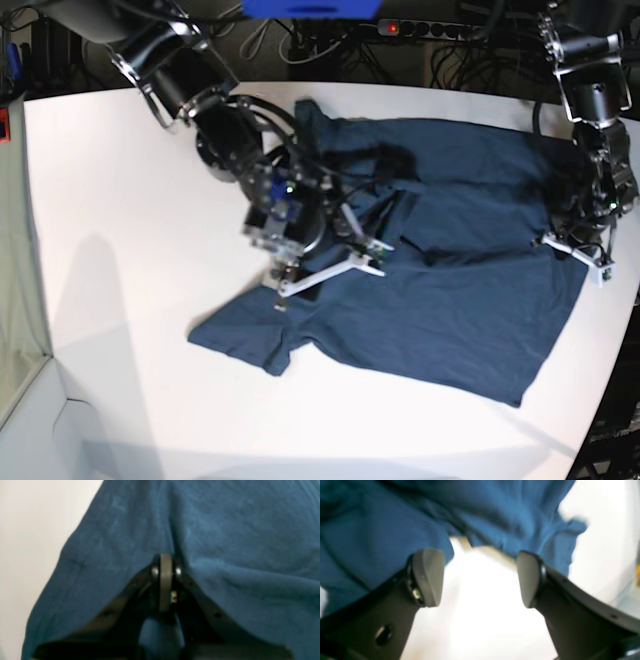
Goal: Layout the t-shirt on the table in an organized manner, then fold the t-shirt properly
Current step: 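Grasp the shirt fabric with the right gripper and drag it toward the left gripper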
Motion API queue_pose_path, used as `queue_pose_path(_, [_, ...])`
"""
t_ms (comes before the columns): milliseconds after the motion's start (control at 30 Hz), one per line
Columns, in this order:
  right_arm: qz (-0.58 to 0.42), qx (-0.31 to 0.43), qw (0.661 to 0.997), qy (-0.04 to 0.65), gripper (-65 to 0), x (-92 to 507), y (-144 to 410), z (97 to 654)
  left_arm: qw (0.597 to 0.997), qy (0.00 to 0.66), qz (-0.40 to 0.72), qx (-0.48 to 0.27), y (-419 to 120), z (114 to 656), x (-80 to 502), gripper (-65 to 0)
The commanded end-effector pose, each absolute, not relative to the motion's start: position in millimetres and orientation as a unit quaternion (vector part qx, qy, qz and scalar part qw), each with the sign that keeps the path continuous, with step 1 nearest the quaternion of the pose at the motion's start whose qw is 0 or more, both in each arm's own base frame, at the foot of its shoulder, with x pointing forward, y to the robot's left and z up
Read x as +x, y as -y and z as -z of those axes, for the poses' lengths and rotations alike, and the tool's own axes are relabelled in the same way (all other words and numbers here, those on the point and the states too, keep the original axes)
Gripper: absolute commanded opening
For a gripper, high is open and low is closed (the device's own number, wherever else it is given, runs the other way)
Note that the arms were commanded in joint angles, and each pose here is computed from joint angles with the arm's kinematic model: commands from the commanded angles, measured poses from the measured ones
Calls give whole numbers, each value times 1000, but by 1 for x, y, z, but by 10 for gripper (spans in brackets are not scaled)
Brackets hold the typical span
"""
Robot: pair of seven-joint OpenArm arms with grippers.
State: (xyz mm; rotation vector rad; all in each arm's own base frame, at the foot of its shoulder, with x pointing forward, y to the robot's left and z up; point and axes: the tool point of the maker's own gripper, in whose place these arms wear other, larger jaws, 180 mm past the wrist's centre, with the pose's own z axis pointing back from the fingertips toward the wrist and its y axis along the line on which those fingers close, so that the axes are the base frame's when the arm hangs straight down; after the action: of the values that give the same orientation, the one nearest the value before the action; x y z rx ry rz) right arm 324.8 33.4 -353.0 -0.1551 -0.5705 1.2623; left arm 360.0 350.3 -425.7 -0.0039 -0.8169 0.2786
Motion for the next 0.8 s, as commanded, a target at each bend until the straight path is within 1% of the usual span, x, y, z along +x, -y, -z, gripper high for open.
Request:
queue_pose_path(0, [-598,-64,749,280,-201,331,-44,341,903,409,-131,7,-359,412,367,-646])
queue_pose_path(33, [-605,-64,746,269,-207,329,-42,348,903,409,-131,7,-359,412,367,-646])
queue_pose_path(233, [-610,-41,758,226,-274,320,-40,384,903,409,-131,7,-359,412,367,-646])
queue_pose_path(367, [-611,-22,760,221,-289,310,-46,394,903,409,-131,7,-359,413,366,-646])
queue_pose_path(467, [-611,-20,762,214,-295,309,-45,399,903,409,-132,7,-359,413,366,-646])
queue_pose_path(533, [-611,-20,762,212,-312,308,-45,400,903,409,-132,7,-359,413,366,-646])
queue_pose_path(600, [-611,-21,762,211,-348,308,-44,400,903,409,-132,7,-359,413,366,-646])
queue_pose_path(667, [-611,-22,763,210,-406,308,-43,401,903,409,-132,7,-359,413,366,-646])
queue_pose_path(767, [-611,-24,763,208,-523,308,-42,401,903,409,-132,7,-359,413,366,-646])
